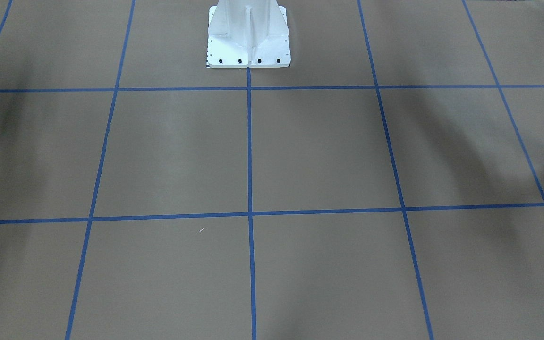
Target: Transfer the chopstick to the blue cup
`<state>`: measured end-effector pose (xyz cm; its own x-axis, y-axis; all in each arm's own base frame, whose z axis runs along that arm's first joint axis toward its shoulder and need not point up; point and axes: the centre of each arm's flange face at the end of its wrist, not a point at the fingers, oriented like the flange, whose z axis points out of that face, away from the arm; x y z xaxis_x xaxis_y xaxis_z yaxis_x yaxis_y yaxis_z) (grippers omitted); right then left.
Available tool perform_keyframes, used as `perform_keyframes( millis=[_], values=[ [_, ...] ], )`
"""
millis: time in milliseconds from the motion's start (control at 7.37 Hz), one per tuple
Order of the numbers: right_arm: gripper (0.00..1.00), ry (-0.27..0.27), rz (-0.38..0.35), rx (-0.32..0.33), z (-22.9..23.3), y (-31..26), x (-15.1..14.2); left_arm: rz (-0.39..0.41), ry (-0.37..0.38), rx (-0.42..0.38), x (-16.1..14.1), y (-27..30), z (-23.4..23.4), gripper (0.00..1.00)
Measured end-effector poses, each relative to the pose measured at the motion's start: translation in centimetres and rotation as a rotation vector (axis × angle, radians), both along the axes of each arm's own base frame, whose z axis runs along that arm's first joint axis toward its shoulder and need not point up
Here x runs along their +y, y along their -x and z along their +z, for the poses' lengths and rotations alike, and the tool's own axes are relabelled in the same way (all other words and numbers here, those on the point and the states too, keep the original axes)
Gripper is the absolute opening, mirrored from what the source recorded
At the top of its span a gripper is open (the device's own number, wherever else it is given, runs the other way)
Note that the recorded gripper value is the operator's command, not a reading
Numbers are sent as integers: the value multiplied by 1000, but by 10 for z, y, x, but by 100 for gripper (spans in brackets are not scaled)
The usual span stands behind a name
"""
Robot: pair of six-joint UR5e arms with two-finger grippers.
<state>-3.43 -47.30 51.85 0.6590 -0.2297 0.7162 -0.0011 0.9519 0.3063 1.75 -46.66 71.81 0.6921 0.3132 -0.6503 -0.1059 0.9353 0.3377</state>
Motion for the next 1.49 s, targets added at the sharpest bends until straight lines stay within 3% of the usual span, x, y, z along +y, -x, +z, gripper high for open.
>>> perform_keyframes(
  millis=[407,678,1085,1221,1492],
  values=[
    [100,2,0,0,1,0,0,-9,-123,80,-26,-6,-121,0],
    [100,7,0,0,4,0,3,-60,-130,145,-53,-64,-213,0],
    [100,12,1,1,5,-1,4,-121,-28,212,-85,-221,-347,0],
    [100,13,1,1,5,-1,4,-141,28,188,-87,-279,-405,0],
    [100,13,2,1,5,-1,4,-186,103,125,-56,-388,-504,0]
  ],
)
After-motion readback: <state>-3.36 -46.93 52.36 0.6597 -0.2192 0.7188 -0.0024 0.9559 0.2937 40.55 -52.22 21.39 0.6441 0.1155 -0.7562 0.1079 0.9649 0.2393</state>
